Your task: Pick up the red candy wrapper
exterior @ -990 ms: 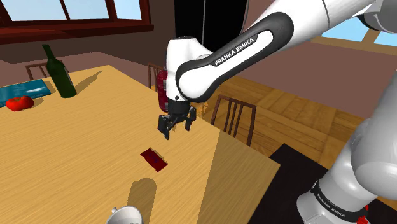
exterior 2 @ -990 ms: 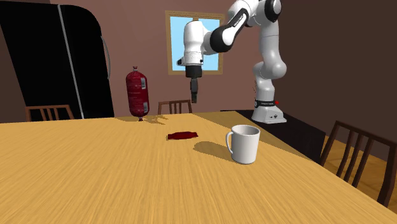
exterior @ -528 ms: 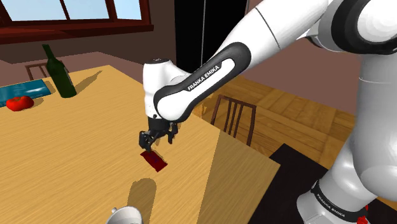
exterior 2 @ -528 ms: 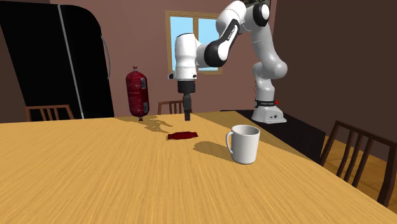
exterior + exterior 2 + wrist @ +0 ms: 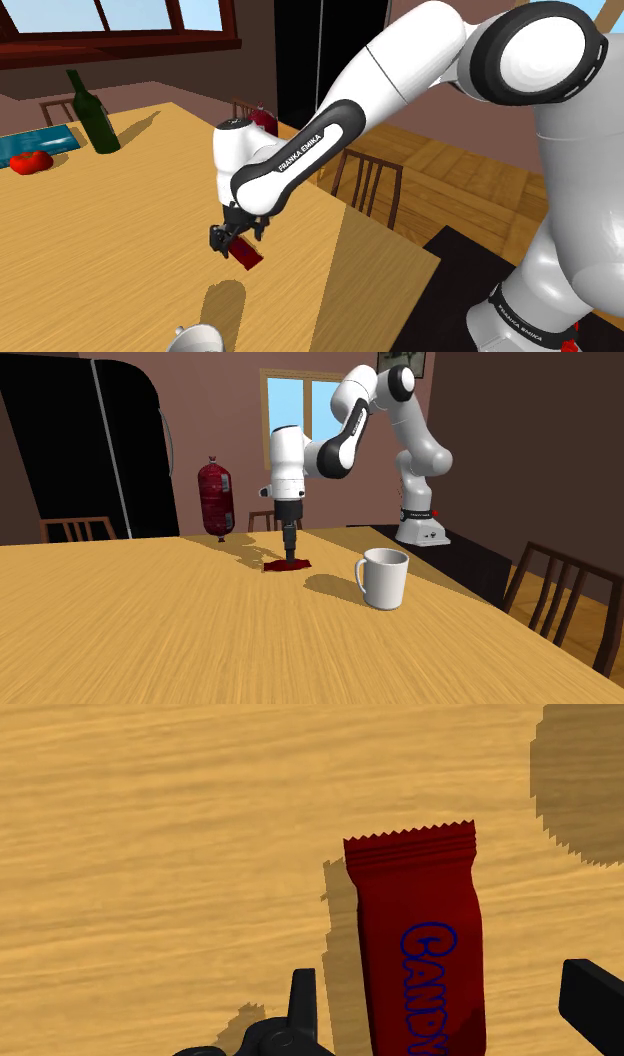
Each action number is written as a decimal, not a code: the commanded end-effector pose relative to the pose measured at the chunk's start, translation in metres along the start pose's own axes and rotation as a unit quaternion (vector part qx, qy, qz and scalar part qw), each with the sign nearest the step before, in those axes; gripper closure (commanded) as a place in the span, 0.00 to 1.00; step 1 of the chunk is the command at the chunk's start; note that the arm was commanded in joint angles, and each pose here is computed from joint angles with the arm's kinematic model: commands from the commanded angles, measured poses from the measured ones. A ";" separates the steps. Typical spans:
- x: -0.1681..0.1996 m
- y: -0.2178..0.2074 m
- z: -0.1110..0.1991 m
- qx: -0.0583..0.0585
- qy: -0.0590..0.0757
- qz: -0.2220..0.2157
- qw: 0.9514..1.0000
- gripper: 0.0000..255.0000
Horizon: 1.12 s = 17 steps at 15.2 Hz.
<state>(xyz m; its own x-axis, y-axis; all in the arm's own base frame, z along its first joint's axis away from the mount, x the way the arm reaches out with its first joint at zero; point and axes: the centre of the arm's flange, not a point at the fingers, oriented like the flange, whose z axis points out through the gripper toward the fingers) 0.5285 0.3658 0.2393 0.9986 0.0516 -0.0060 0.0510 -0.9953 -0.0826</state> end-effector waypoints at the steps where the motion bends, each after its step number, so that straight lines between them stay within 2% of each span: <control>1: 0.001 0.001 0.011 0.000 0.000 0.000 1.000 0.00; 4: 0.001 0.001 0.014 0.000 0.000 0.000 1.000 0.00; 5: 0.001 0.001 0.013 0.000 0.000 0.000 1.000 1.00; 14: 0.001 0.001 0.014 0.000 0.000 0.000 1.000 1.00; 17: 0.001 -0.001 -0.002 0.000 0.000 0.000 1.000 1.00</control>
<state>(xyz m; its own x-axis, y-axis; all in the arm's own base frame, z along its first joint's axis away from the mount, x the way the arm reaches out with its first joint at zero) 0.5301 0.3661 0.2357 0.9987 0.0515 -0.0056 0.0509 -0.9953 -0.0828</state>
